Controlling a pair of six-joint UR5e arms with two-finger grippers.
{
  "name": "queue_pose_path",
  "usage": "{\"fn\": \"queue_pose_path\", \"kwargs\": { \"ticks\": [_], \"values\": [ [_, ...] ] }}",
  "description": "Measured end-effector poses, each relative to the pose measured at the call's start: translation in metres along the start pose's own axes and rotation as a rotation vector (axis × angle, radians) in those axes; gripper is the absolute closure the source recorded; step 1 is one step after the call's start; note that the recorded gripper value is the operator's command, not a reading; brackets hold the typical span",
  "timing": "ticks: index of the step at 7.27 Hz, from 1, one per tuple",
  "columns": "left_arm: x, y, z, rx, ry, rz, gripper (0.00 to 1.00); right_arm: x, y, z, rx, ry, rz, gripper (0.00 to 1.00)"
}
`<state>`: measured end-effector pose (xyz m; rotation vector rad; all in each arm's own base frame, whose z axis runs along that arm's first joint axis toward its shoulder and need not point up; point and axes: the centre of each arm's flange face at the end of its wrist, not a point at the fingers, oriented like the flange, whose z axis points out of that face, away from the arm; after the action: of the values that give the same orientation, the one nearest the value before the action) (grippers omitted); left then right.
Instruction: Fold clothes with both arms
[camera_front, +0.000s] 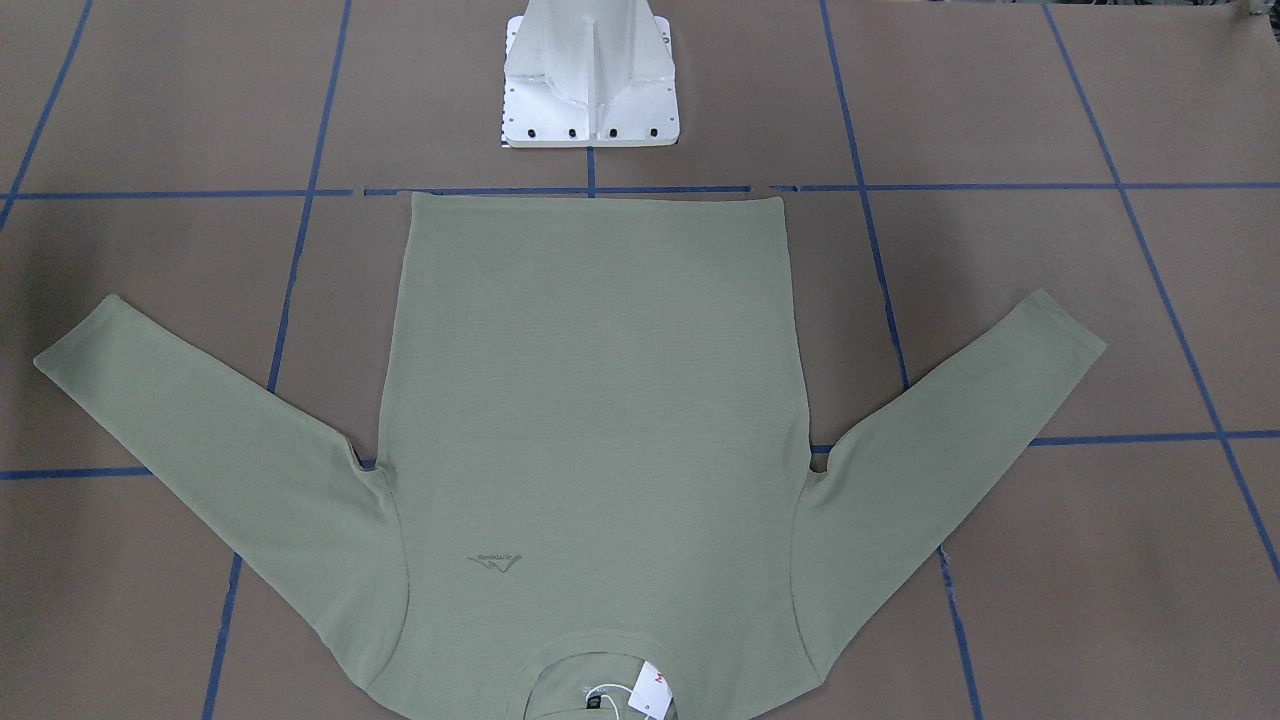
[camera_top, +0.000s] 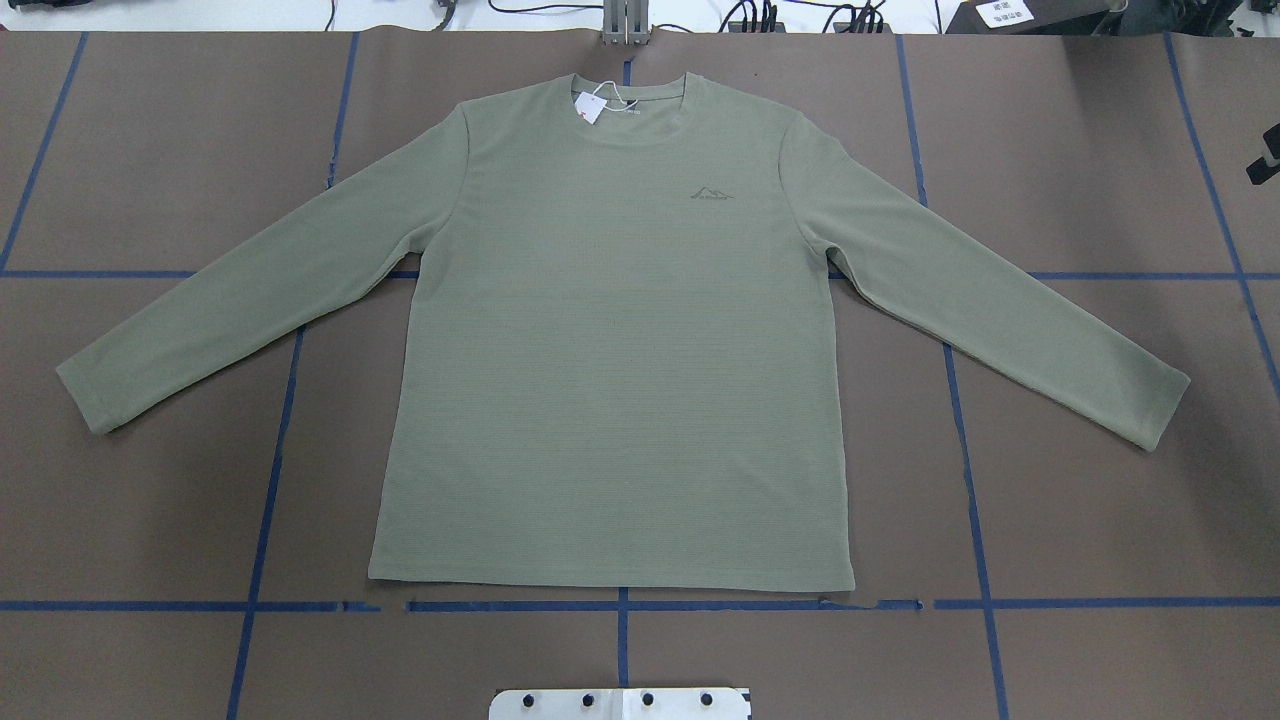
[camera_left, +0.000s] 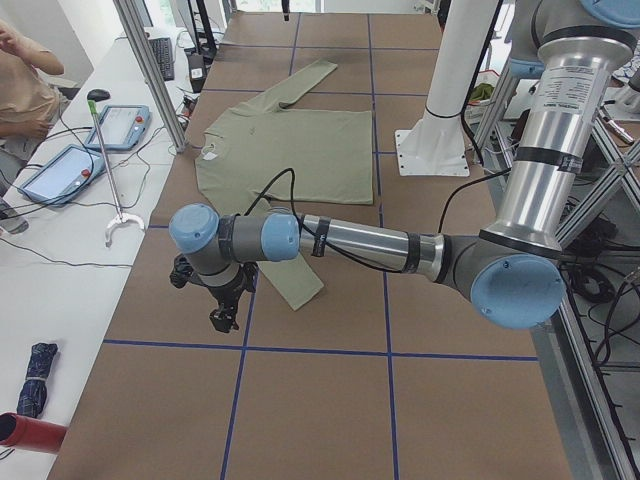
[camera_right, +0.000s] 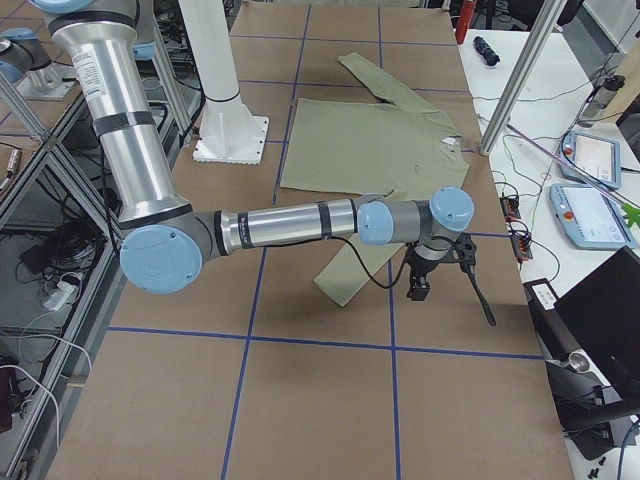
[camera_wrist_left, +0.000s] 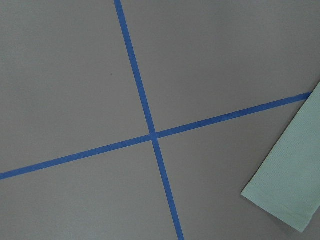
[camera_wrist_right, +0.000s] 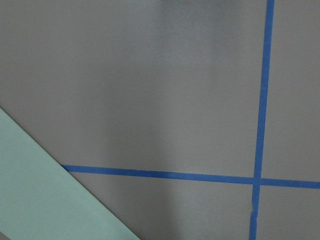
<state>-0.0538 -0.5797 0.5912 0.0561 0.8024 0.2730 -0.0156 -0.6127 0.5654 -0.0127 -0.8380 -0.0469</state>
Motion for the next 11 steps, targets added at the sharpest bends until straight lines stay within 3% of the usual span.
{"fn": "queue_pose_path", "kwargs": {
  "ticks": [4, 7, 9, 11],
  "values": [
    [0.009, -0.003, -0.006, 0.021, -0.009, 0.018, 0.00, 0.011, 0.014, 0.015, -0.016, 0.002, 0.002, 0.00],
    [0.023, -0.008, -0.014, 0.074, 0.026, 0.068, 0.00, 0.008, 0.047, 0.069, 0.030, -0.017, -0.055, 0.00],
    [0.018, 0.001, -0.005, 0.115, 0.043, 0.108, 0.00, -0.008, 0.079, 0.118, 0.062, -0.040, 0.050, 0.01],
    [0.012, 0.010, 0.009, 0.139, 0.110, 0.120, 0.00, -0.024, 0.104, 0.153, 0.083, -0.036, 0.164, 0.09]
  ]
}}
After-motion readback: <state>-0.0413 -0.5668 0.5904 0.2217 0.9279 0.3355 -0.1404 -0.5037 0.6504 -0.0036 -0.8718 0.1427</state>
